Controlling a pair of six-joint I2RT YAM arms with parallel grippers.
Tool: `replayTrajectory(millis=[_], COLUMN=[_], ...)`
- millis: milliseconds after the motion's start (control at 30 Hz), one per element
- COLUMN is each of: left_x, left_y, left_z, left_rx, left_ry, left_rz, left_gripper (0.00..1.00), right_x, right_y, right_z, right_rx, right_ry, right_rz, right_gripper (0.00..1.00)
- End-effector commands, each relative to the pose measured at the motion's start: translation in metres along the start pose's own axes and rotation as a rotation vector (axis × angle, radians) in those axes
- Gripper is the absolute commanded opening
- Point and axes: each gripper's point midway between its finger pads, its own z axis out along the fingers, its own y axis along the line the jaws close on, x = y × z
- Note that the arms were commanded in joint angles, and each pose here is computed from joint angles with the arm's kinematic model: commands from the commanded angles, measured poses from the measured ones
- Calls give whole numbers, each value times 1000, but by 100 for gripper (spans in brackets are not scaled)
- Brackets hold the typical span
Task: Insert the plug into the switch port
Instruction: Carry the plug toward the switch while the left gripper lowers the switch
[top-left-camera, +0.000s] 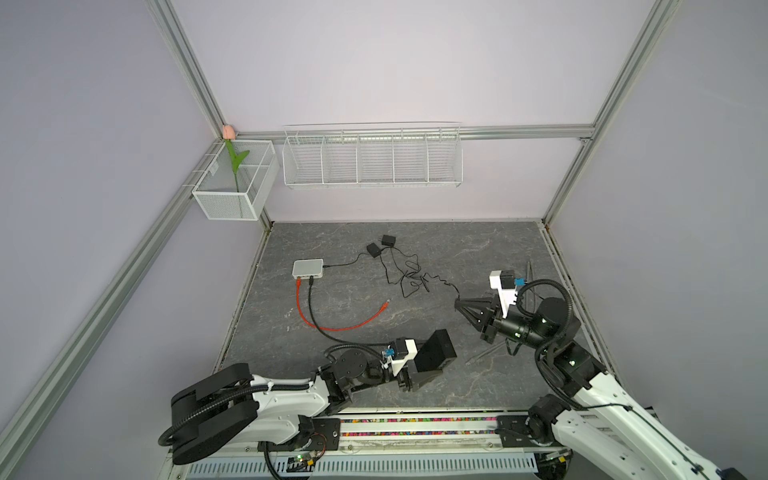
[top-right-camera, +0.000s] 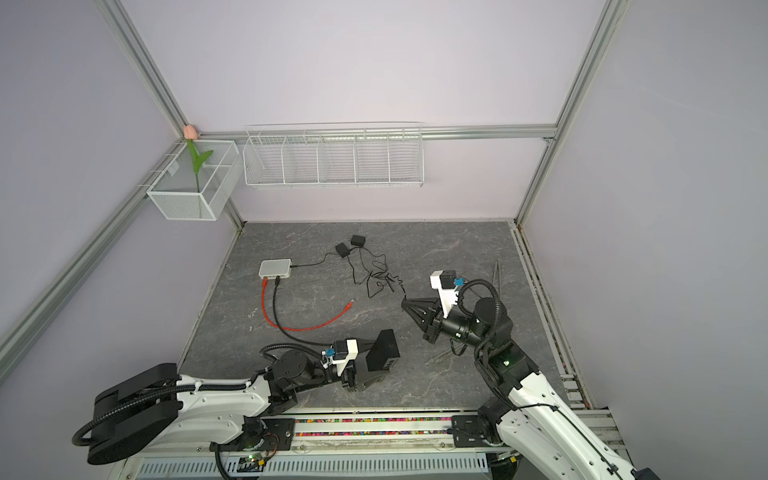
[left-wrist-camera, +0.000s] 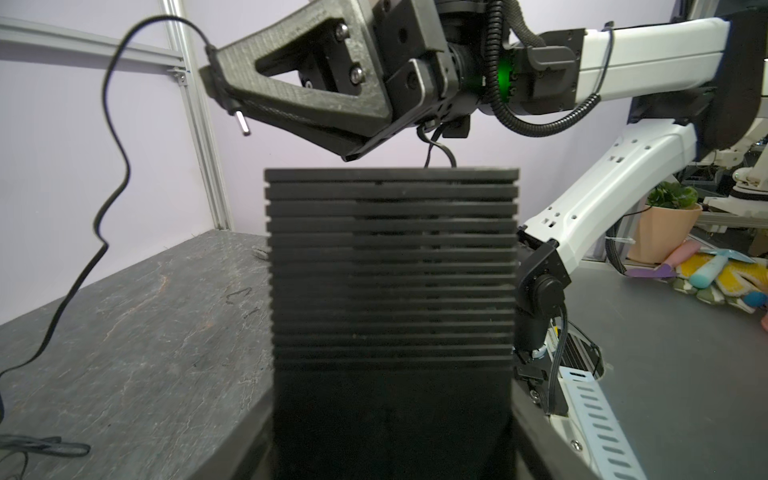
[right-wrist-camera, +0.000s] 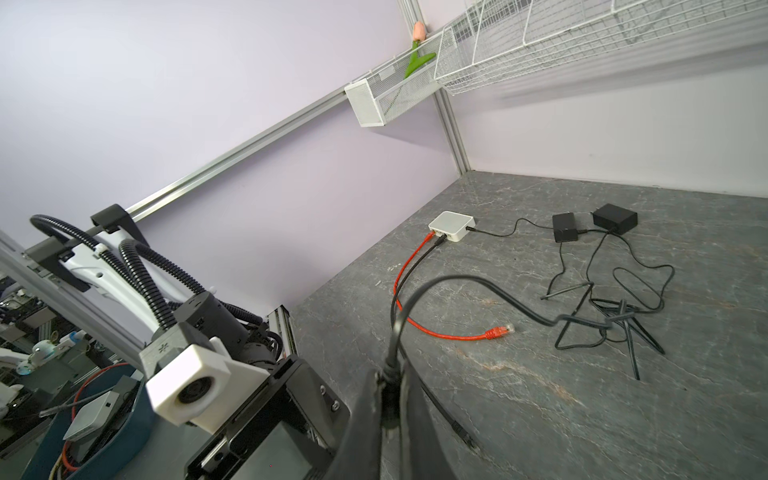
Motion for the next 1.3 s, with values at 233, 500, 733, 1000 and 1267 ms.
replayTrajectory(millis=[233,500,733,1000,1267], left_x=[-20,-16,-18,-4,-5], left_y=[4,7,8,8,9], left_z=[-11,-16,-17,-26,-29], left_rx=[-62,-84,-91,-105,-116], left_ry=[-8,6,3,21,8], left_rz=[97,95,100,98,89], left_gripper=[0,0,0,0,0], right_x=[-23,-19,-16,-13,2], right_y=[37,49,56,65,88], right_z=[8,17,23,24,27], right_rx=[-133,-164,-177,-196,-282], right_ry=[-48,-30,-18,-10,1], right_rz=[-50,-75,-93,-119,-184], right_gripper=[7,7,7,7,7])
